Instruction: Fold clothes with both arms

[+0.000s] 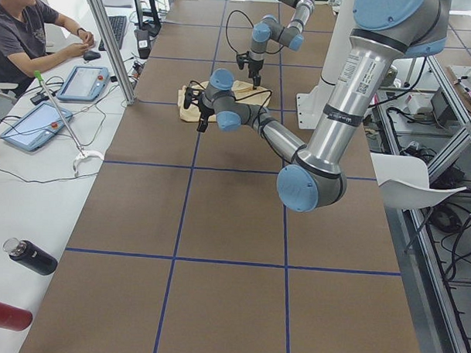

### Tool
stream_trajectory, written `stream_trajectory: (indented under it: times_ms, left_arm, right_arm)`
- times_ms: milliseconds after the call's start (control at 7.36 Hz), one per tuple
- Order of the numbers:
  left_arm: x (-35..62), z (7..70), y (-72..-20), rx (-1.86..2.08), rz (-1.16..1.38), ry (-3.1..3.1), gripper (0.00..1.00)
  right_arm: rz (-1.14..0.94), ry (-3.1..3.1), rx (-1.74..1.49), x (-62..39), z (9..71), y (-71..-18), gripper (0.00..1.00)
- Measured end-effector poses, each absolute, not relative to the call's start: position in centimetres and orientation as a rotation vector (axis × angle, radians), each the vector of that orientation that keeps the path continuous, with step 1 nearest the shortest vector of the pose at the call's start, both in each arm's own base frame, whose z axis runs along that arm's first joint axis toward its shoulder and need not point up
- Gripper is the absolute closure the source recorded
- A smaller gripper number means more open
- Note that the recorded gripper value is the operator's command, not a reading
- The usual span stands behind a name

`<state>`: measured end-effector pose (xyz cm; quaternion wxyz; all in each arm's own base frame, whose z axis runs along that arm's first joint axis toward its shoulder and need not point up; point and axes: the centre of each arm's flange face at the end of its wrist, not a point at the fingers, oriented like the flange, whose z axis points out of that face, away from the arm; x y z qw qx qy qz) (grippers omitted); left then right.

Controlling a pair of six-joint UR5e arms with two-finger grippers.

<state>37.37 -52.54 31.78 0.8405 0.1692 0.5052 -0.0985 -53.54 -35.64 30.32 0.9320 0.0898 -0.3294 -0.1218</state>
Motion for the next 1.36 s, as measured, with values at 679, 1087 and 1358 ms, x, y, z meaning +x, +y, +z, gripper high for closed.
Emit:
stream_trajectory:
  times_ms: [679,1087,1358]
  left_arm:
    - [37.9,31.1,-52.4,0.344,-0.228,1.087,0.00]
    - [38.2,30.7,-52.5,0.339,-0.233,1.094,0.00]
    - [38.3,30.7,-52.4,0.337,-0.232,1.094,0.00]
  right_arm:
    - [-0.249,-0.641,0.160,-53.2,32.6,-35.5,0.00]
    - [-0.249,-0.620,0.157,-52.1,34.1,-36.1,0.00]
    - [-0.241,-0.623,0.150,-50.9,34.5,-37.3,0.00]
